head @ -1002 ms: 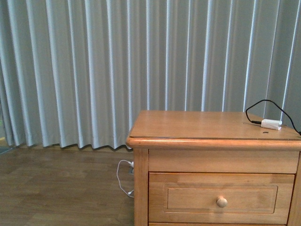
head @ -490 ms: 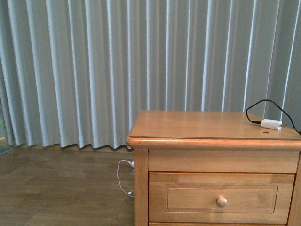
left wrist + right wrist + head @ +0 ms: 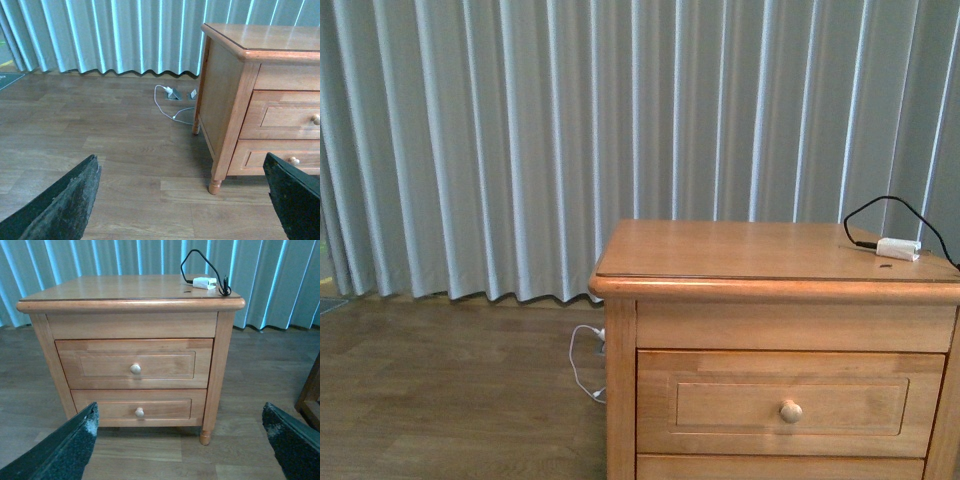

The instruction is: Place pink marker in drawer with both arms

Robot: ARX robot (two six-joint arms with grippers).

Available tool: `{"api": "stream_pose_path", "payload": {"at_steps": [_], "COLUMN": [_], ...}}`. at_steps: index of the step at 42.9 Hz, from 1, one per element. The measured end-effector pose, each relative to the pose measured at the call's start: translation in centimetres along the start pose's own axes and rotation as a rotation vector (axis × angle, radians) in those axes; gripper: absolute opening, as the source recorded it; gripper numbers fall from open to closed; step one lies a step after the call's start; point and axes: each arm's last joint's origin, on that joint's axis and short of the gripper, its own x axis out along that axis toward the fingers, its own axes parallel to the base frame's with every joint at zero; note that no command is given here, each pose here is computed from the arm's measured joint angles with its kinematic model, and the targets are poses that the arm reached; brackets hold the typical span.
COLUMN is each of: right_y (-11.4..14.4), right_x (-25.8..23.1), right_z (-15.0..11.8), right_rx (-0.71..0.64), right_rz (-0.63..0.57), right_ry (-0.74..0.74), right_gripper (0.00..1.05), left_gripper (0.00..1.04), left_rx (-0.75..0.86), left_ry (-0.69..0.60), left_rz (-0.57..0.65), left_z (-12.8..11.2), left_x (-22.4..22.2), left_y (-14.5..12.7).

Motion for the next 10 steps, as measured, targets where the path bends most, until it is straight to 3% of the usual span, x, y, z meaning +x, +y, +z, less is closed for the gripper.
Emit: {"api": "stream_pose_path", "payload": {"at_steps": [10], "right_y": [0.00], "right_x": [0.00], "right_z": [0.00], "right_rx": [-0.001], "right_rz": [0.000], "right_ry": [0.000], "right_gripper": [0.96], "left_gripper": [0.98], "left_rx": [0.000], "left_ry": [0.000], "left_rz": [0.000], "left_z": [0.00], "left_x": [0.00], "left_y": [0.00]}}
